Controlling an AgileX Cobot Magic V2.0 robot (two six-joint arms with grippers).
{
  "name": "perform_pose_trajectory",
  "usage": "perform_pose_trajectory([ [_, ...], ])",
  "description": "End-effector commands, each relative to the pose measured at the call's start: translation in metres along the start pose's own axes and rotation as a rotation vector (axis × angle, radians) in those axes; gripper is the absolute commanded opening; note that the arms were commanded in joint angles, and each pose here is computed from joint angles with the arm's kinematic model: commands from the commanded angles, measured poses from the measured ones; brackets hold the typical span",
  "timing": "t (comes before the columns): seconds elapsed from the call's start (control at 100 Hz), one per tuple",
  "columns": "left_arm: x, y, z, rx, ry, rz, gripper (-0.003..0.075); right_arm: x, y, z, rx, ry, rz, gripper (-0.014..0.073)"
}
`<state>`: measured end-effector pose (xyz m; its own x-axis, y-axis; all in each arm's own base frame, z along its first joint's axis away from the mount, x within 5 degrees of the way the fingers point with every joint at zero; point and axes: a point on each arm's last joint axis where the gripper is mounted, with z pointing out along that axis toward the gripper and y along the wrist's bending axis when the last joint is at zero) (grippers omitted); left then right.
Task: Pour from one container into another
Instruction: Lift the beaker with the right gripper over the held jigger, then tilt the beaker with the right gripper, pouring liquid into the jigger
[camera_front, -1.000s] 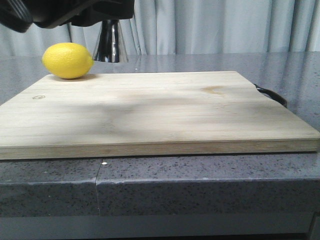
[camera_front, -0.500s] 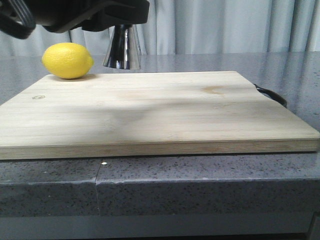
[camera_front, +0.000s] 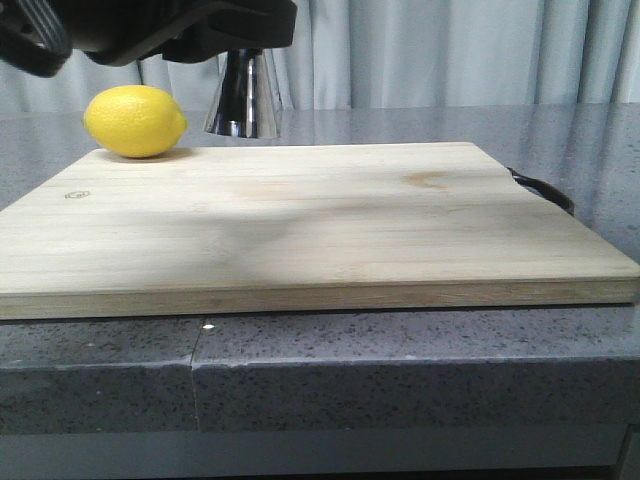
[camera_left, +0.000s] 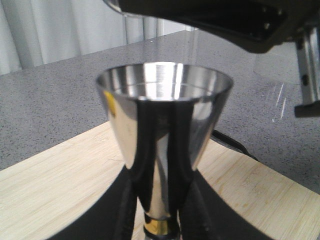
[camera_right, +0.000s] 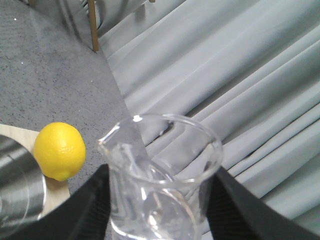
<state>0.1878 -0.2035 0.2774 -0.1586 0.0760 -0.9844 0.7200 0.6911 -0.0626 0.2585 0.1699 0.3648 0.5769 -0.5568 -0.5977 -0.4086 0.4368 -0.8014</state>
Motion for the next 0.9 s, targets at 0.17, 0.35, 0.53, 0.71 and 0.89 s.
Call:
perform_pose_trajectory([
  [0.17,-0.0225,-0.0046,-0.004,0.019,-0.136,-0.005,0.0064,-0.0202,-0.0203,-0.0072,0.048,-0.078,-0.114,0.0265],
  [0.35,-0.0225,-0.0046,-0.004,0.019,-0.136,-0.005,0.0064,-0.0201,-0.0186,-0.0071,0.031,-0.078,-0.154,0.0265],
  [0.53,-0.0225,-0.0046,-0.004,0.019,-0.136,-0.005,0.0064,-0.0201,-0.017,-0.0071,0.014,-0.079,-0.194,0.0265],
  [0.71,-0.0225,-0.0046,-0.004,0.019,-0.136,-0.005,0.0064,-0.0201,-0.0157,-0.0071,0.001,-0.08,-0.227,0.0265],
  [0.89,-0.0225,-0.0046,-0.004,0.019,-0.136,-0.005,0.0064,-0.0197,-0.0143,-0.0071,-0.013,-0.077,-0.262,0.0265],
])
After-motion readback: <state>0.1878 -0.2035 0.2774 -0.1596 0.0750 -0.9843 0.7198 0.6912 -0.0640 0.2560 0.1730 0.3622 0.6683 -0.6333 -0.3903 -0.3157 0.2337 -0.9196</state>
